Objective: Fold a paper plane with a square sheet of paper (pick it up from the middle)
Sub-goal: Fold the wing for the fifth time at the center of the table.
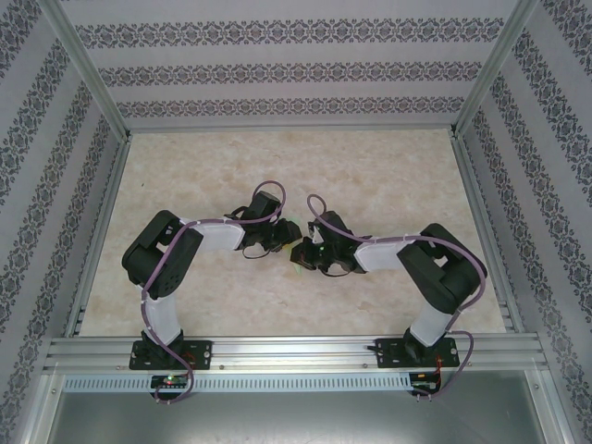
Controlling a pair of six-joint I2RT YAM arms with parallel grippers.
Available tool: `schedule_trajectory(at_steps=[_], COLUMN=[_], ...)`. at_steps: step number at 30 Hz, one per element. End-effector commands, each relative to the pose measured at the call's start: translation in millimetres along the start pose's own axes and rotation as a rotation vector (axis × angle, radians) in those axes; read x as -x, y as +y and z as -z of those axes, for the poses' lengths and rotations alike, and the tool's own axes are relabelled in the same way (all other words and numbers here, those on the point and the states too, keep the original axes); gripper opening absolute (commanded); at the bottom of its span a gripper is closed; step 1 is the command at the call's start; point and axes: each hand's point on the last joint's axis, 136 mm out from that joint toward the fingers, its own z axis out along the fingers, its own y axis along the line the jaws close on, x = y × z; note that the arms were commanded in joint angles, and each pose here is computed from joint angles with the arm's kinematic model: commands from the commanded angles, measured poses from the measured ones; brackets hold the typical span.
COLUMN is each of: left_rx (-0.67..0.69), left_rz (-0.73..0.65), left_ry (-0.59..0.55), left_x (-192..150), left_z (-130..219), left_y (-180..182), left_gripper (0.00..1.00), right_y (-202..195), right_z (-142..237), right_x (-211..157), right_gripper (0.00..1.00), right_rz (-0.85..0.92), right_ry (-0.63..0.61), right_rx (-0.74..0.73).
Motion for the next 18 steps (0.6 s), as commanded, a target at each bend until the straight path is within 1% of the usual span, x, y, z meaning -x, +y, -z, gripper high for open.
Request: schedule_trajectory(at_steps=[1, 2, 6, 10, 14, 18], left_rx=[0.047, 0.048, 0.061, -0.005, -0.094, -0.199], left_rz=[-0.015, -0.029, -0.109, -0.135, -0.199, -0.256], left_ry=[-0.010, -0.017, -0.064, -0.067, -0.072, -0.092], left_x=[-0.1, 2.1, 16.3, 25.7, 30.6, 35.1], left_z=[-3.9, -2.4, 4.2, 3.9, 12.6, 35.2], left_y=[12.5, 11.8, 11.4, 4.3, -20.4, -51.6], left_gripper=[0.37, 0.37, 0.38, 0.38, 0.41, 0.44], right_y=[-20.0, -30.0, -58.6, -71.9, -76.7, -75.3], right_z=[-3.6, -3.2, 2.0, 4.6, 6.3, 7.2], right_x=[1.2, -5.2, -25.6, -37.7, -41.1, -37.5], right_gripper=[0.04, 0.00, 0.00, 0.00, 0.00, 0.00], right_rz=[-0.028, -0.025, -0.003, 0.025, 0.035, 0.036], right_ry=[-0.026, 0.000, 0.088, 0.149, 0.178, 0.174], right_rx=[-0.063, -0.106, -0.221, -0.263, -0.273, -0.259])
